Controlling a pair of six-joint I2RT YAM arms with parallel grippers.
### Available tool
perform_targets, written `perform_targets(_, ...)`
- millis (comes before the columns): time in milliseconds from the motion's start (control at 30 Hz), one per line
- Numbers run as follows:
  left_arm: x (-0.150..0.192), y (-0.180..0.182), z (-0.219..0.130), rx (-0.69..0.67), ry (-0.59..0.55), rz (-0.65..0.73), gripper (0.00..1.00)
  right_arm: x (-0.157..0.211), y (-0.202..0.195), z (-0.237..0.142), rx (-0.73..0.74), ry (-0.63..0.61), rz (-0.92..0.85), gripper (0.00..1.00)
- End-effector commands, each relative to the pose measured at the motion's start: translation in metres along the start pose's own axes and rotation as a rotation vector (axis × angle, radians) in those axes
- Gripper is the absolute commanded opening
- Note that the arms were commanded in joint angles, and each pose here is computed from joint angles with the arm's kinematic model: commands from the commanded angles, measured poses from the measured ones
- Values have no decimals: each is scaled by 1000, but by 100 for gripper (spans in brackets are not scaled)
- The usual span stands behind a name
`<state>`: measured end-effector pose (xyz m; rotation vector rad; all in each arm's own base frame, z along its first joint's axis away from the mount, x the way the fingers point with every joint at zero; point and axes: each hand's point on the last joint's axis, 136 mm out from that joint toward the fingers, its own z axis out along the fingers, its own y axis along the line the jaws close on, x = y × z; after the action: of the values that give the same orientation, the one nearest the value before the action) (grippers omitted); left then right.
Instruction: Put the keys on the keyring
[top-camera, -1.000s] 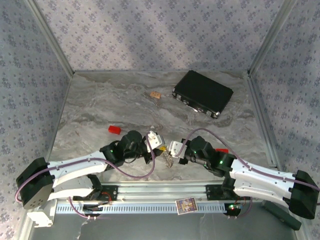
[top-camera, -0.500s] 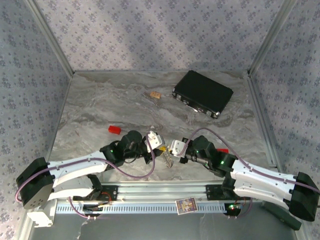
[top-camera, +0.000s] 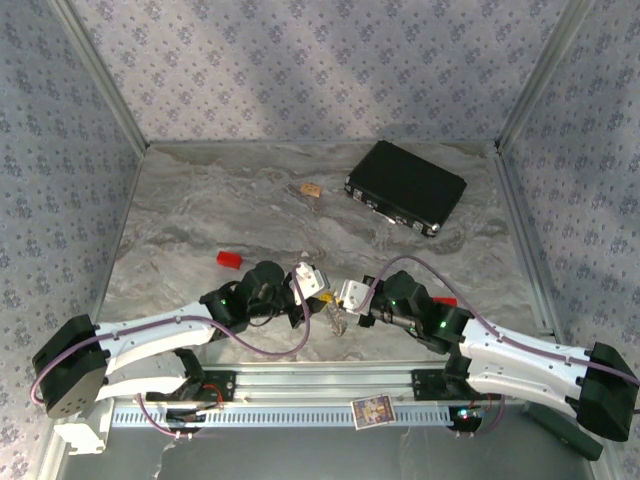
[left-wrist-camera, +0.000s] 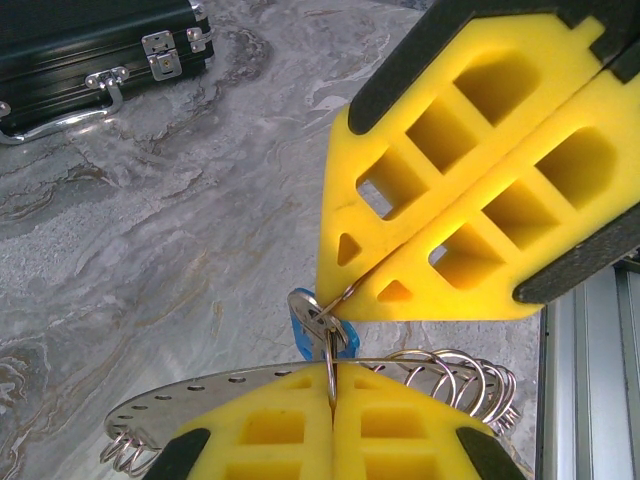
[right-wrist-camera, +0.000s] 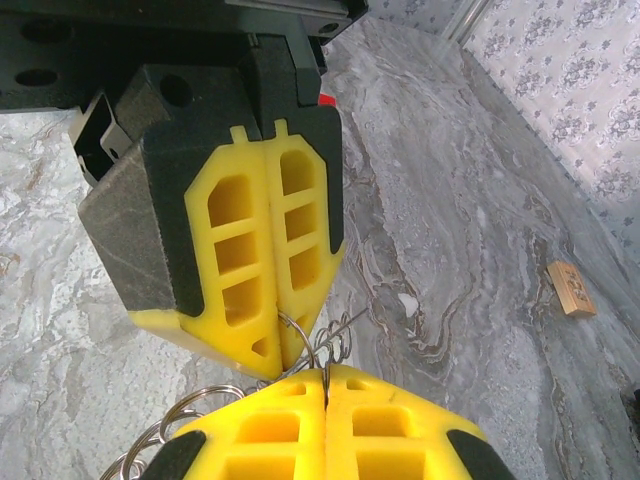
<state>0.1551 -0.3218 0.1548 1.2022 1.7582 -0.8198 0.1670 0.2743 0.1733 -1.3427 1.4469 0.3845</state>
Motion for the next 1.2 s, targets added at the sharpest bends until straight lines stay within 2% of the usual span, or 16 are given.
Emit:
perform_targets(0, -14, -3, 1, 22, -47, -1, 0, -8, -1, -2, 1, -26, -4, 0)
perform_targets(267, -14, -1, 1, 15, -44, -4, 0, -6, 8, -2, -42, -22, -19, 0)
perform_targets(1167, -15, 4, -2, -6, -54, -21, 0, -1, 15, -5, -34, 15, -72, 0)
